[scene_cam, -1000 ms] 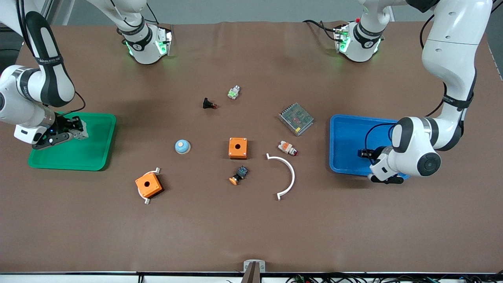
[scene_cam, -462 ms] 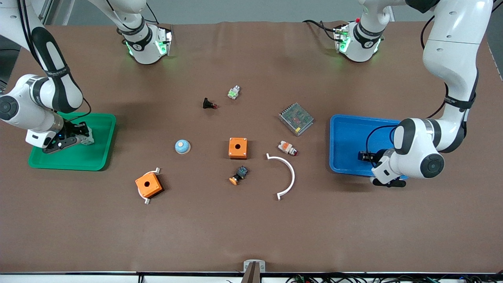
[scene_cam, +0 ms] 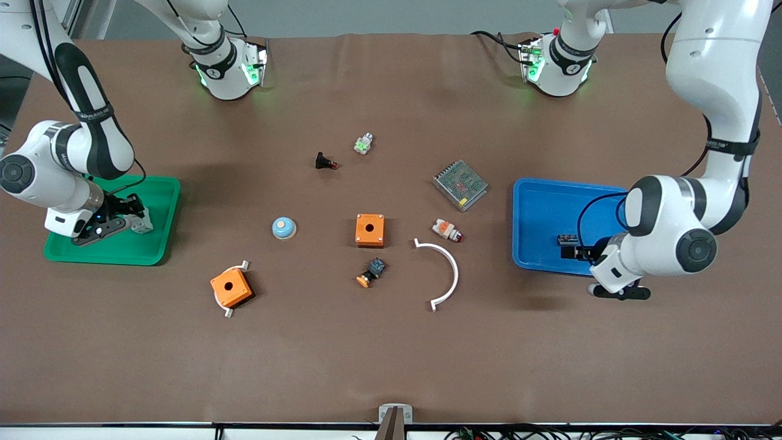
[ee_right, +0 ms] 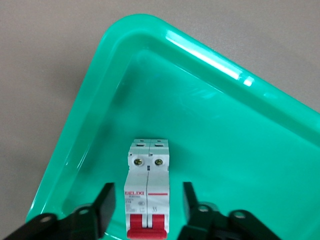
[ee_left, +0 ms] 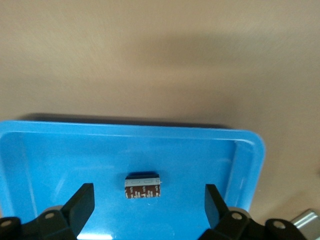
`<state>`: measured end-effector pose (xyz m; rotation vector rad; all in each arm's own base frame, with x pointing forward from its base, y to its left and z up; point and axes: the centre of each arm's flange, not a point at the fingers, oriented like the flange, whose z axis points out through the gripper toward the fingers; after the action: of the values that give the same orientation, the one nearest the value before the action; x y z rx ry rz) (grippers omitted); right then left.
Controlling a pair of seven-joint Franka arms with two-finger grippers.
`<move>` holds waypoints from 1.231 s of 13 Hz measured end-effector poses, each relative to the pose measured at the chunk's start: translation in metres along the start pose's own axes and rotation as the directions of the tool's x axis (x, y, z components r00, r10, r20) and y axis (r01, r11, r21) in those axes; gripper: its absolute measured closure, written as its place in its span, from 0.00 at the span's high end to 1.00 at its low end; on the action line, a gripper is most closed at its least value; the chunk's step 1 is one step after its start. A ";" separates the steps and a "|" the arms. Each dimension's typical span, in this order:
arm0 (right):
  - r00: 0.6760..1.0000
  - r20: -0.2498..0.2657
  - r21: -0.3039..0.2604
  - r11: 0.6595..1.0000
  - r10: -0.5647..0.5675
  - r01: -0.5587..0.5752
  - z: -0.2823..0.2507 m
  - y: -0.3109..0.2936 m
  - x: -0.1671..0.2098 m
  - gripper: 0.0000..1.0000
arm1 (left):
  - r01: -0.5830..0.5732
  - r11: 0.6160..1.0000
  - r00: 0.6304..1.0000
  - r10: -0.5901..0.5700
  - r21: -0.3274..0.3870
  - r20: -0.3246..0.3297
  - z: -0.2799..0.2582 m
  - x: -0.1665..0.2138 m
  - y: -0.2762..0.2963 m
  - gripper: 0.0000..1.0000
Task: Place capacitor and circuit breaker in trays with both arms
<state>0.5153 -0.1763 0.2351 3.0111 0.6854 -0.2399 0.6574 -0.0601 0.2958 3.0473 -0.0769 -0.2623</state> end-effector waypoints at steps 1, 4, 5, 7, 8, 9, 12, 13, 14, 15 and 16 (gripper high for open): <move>1.000 0.027 0.016 1.000 0.002 -0.002 -0.008 0.004 0.002 0.79 | 0.004 1.000 0.999 -0.003 0.003 -0.037 -0.023 -0.001 0.001 1.00; 0.998 0.069 0.074 0.997 0.010 -0.016 -0.066 0.012 0.024 1.00 | 0.016 1.000 0.988 -0.014 0.010 -0.154 -0.101 -0.010 -0.003 1.00; 0.998 0.052 0.096 0.995 0.023 -0.028 -0.096 0.012 0.033 1.00 | 0.020 1.000 0.985 -0.018 0.013 -0.171 -0.124 -0.016 -0.005 1.00; 0.994 0.023 0.138 0.984 0.110 -0.112 -0.173 0.002 0.045 1.00 | 0.026 0.999 0.984 -0.022 0.023 -0.175 -0.167 -0.029 -0.008 1.00; 0.984 0.025 0.141 0.974 0.175 -0.177 -0.212 -0.011 0.048 1.00 | 0.030 0.999 0.982 -0.023 0.035 -0.186 -0.189 -0.035 -0.009 1.00; 0.974 0.022 0.133 0.965 0.225 -0.226 -0.249 -0.028 0.053 1.00 | 0.040 0.998 0.978 -0.030 0.046 -0.207 -0.209 -0.043 -0.009 1.00; 0.954 -0.039 0.109 0.950 0.298 -0.292 -0.322 -0.077 0.064 1.00 | 0.059 0.995 0.957 -0.033 0.084 -0.287 -0.263 -0.068 -0.008 1.00; 0.947 -0.057 0.102 0.946 0.315 -0.308 -0.334 -0.088 0.064 1.00 | 0.061 0.994 0.950 -0.031 0.087 -0.310 -0.278 -0.077 -0.007 1.00; 0.940 -0.075 0.097 0.941 0.333 -0.325 -0.347 -0.097 0.062 1.00 | 0.063 0.994 0.943 -0.031 0.088 -0.331 -0.292 -0.086 -0.006 1.00; 0.935 -0.096 0.093 0.938 0.342 -0.334 -0.361 -0.103 0.057 1.00 | 0.067 0.994 0.941 -0.033 0.090 -0.337 -0.303 -0.096 -0.006 1.00; 0.930 -0.120 0.087 0.937 0.348 -0.339 -0.377 -0.108 0.048 1.00 | 0.070 0.993 0.945 -0.036 0.092 -0.326 -0.311 -0.106 -0.005 1.00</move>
<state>0.5639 -0.0293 0.5985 3.1604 0.1455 -0.0459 0.6069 -0.0248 0.6185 3.1492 0.0136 0.2504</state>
